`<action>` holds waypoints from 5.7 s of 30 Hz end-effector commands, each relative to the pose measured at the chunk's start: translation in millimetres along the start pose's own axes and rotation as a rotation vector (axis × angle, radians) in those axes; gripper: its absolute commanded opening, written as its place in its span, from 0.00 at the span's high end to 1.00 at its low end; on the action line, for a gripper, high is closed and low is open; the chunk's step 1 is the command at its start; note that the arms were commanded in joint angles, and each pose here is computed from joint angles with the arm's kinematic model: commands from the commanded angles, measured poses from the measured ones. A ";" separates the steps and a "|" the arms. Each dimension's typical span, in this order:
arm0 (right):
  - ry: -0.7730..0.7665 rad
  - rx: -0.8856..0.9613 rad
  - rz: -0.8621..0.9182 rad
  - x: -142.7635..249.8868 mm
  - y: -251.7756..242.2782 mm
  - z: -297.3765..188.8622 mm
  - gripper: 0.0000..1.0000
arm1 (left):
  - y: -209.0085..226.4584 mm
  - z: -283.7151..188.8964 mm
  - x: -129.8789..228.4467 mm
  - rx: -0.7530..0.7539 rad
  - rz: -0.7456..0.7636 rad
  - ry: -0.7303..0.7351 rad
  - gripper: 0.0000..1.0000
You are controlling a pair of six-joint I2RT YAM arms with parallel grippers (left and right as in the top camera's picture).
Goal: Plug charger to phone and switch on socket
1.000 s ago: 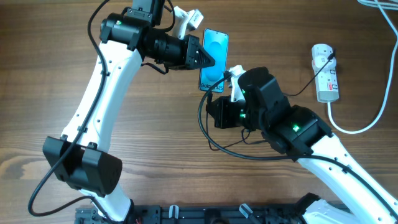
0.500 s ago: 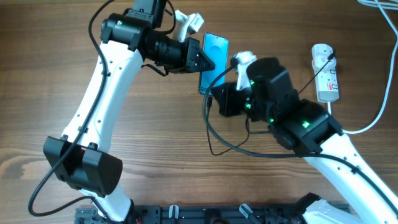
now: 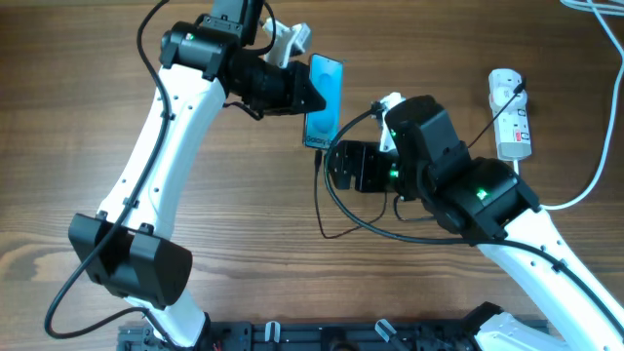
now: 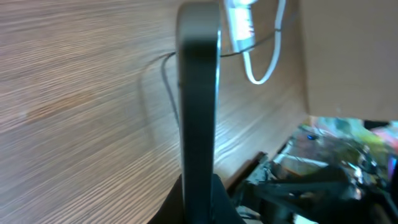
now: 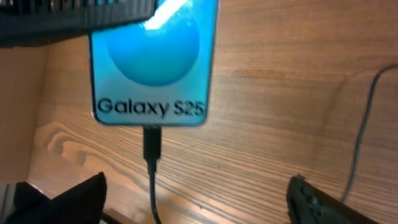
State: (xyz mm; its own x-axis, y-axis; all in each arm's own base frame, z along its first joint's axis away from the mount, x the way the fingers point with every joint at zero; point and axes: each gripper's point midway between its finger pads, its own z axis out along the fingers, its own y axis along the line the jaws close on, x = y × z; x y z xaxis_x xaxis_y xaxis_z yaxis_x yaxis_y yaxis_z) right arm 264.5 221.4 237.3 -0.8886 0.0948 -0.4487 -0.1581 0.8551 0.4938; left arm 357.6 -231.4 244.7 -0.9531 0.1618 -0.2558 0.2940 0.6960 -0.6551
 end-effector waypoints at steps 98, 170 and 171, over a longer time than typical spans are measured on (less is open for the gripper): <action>-0.348 0.905 0.636 -114.2 -414.9 -102.7 0.00 | 116.6 -71.6 0.4 -0.583 -0.314 -0.346 0.00; -0.062 0.667 0.658 -68.9 -481.2 50.7 0.00 | 116.6 -71.6 0.4 -0.583 -0.314 -0.346 0.00; -0.062 0.665 0.657 -69.1 -480.8 51.1 0.00 | 116.6 -71.6 0.4 -0.583 -0.314 -0.346 0.00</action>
State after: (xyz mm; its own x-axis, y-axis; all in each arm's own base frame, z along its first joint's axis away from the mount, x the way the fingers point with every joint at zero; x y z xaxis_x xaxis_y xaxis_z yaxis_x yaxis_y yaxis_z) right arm 425.7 -197.3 17.4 -0.6128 0.7007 -0.3654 0.7145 0.6888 0.1227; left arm 385.6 -101.4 220.5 -0.8839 -0.2613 -0.3879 -0.1541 0.9458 -0.2860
